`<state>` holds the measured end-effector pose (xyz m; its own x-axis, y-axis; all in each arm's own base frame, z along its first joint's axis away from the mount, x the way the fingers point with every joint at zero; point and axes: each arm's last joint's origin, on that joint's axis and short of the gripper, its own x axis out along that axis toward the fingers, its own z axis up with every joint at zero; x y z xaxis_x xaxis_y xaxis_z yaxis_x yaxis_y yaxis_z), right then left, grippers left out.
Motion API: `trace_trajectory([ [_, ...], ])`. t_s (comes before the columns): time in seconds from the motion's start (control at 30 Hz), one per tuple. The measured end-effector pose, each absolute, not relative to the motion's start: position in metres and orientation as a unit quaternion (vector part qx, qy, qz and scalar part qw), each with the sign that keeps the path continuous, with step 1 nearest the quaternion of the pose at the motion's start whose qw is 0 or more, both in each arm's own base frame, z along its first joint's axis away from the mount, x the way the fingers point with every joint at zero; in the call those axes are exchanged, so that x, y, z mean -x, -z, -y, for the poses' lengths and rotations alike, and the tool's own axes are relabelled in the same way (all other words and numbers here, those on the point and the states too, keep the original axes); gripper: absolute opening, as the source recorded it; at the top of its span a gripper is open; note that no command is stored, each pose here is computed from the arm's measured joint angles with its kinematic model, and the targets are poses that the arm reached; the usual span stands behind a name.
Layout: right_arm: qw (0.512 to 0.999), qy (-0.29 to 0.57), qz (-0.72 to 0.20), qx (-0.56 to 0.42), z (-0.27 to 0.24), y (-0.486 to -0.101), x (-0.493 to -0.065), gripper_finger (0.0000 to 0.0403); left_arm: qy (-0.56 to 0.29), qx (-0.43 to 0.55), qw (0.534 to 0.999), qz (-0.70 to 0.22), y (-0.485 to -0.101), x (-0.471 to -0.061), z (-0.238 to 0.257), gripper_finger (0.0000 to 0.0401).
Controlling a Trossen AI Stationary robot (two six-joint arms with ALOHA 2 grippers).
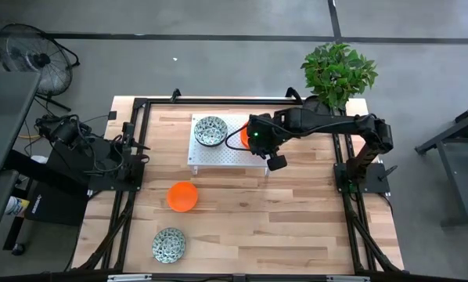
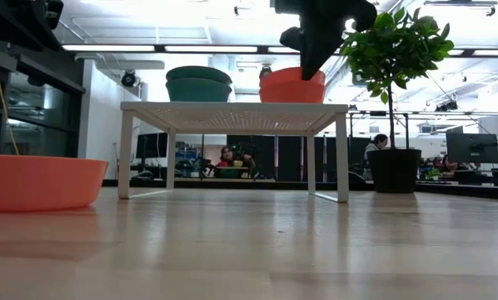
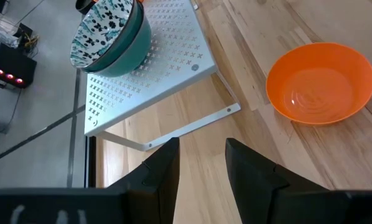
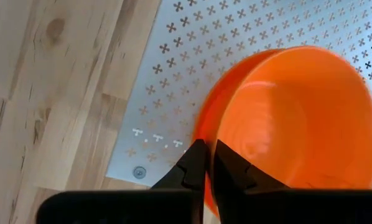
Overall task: Pick & Place Mini bowls
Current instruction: Stack the bottom orange bowl on top of the orange bowl on the shelf, then stack the green and white patterned bowl on top of the green and white patterned bowl on the shelf
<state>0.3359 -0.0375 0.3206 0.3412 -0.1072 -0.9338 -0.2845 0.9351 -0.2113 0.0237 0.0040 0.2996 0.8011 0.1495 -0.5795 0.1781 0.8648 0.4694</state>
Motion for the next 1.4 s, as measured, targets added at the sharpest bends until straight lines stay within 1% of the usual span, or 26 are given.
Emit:
trace_trajectory([
  [0.23,0.799,-0.040,-0.575,0.172,0.038,-0.321,-0.336,0.0035,0.008,-0.260,0.913,-0.315,-0.300,-0.024,-0.004,0.0124],
  [0.57,0.800,-0.021,-0.573,0.176,0.039,-0.321,-0.337,0.0099,0.008,-0.260,0.913,-0.315,-0.300,-0.024,-0.004,0.0124],
  [0.73,0.803,-0.014,-0.572,0.167,0.039,-0.322,-0.336,0.0122,0.008,-0.260,0.913,-0.315,-0.300,-0.024,-0.004,0.0124],
  [0.9,0.810,0.001,-0.561,0.169,0.039,-0.331,-0.332,0.0130,0.008,-0.260,0.913,-0.315,-0.300,-0.024,-0.004,0.0124],
  [1.1,0.834,0.024,-0.526,0.167,0.038,-0.360,-0.322,0.0131,0.008,-0.260,0.913,-0.315,-0.300,-0.024,-0.004,0.0124],
  [1.23,0.854,0.039,-0.498,0.148,0.037,-0.383,-0.308,0.0131,0.008,-0.260,0.913,-0.315,-0.300,-0.024,-0.004,0.0124],
  [1.4,0.879,0.027,-0.466,0.099,0.030,-0.406,-0.285,0.0130,0.008,-0.260,0.913,-0.315,-0.300,-0.024,-0.004,0.0124],
])
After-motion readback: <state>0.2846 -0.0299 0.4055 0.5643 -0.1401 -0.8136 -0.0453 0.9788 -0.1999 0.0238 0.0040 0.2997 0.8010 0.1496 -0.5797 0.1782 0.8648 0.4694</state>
